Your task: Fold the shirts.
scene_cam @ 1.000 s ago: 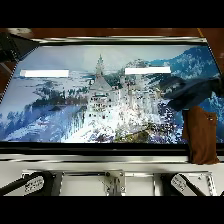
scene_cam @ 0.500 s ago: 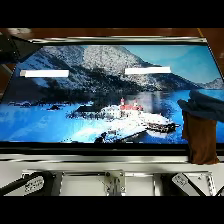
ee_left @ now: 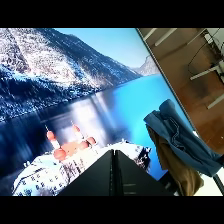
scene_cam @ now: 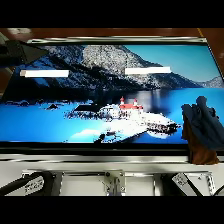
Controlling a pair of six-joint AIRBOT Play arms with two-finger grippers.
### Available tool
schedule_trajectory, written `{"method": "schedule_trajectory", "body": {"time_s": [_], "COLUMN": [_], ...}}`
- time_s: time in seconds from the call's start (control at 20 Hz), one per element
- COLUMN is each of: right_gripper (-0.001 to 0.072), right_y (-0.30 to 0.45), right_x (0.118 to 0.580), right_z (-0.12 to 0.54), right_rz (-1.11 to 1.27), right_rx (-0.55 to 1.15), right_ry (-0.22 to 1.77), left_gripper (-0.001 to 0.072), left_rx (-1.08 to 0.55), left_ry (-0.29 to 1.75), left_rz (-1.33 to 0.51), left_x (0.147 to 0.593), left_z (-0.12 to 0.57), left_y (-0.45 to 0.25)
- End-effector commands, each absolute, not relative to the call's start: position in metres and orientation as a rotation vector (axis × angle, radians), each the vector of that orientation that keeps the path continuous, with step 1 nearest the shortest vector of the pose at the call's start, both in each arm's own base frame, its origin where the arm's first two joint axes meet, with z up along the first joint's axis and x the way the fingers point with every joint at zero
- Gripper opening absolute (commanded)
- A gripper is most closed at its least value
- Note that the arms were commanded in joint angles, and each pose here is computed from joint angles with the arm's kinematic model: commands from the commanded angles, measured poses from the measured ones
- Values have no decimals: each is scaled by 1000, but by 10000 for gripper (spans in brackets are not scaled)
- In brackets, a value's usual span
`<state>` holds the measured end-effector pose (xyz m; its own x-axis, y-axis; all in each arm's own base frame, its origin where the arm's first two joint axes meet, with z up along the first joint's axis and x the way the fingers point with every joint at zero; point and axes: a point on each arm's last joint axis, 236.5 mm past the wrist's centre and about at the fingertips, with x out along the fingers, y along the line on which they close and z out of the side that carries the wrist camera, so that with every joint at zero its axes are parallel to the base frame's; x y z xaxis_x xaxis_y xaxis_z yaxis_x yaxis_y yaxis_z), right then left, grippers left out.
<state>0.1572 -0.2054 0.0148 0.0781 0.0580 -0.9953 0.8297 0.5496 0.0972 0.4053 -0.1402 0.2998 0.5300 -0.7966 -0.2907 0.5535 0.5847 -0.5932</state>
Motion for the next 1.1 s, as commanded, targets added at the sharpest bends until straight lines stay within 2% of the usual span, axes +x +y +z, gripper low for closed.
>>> {"method": "schedule_trajectory", "body": {"time_s": [0.0, 0.05, 0.1, 0.15, 0.2, 0.25, 0.35, 0.45, 0.5, 0.6, 0.7, 0.8, 0.85, 0.9, 0.95, 1.0, 1.05], "right_gripper": [126, 245, 302, 304, 402, 558, 586, 585, 585, 584, 586, 681, 681, 681, 681, 681, 681], "right_y": [-204, -207, -212, -220, -226, -229, -238, -254, -255, -239, -195, -146, -125, -106, -92, -78, -67], "right_x": [120, 112, 104, 93, 85, 80, 92, 145, 182, 248, 300, 327, 337, 347, 355, 361, 364], "right_z": [-21, -25, -24, -22, -19, -16, -3, 30, 54, 91, 103, 98, 95, 94, 92, 90, 87], "right_rz": [-798, -824, -848, -886, -923, -939, -934, -834, -749, -612, -452, -323, -281, -253, -250, -243, -231], "right_rx": [798, 777, 745, 699, 670, 649, 637, 598, 572, 543, 447, 259, 161, 92, 79, 99, 131], "right_ry": [1492, 1511, 1533, 1560, 1577, 1589, 1539, 1350, 1236, 1062, 1029, 1093, 1113, 1120, 1115, 1107, 1111], "left_gripper": [38, 38, 38, 38, 38, 38, 38, 36, 35, 34, 34, 36, 87, 284, 543, 599, 598], "left_rx": [-451, -451, -452, -452, -453, -455, -461, -432, -346, -147, 52, 263, 321, 344, 344, 333, 319], "left_ry": [591, 591, 590, 590, 587, 583, 569, 553, 575, 758, 974, 1119, 1165, 1201, 1232, 1251, 1272], "left_rz": [-840, -840, -839, -839, -835, -831, -817, -761, -681, -450, -275, -204, -231, -273, -287, -292, -321], "left_x": [405, 405, 405, 405, 406, 408, 412, 423, 433, 445, 438, 426, 420, 415, 412, 410, 408], "left_z": [297, 297, 297, 297, 297, 297, 299, 294, 277, 211, 149, 111, 97, 84, 72, 63, 56], "left_y": [-142, -142, -142, -142, -141, -141, -139, -132, -122, -91, -70, -75, -91, -109, -123, -133, -143]}}
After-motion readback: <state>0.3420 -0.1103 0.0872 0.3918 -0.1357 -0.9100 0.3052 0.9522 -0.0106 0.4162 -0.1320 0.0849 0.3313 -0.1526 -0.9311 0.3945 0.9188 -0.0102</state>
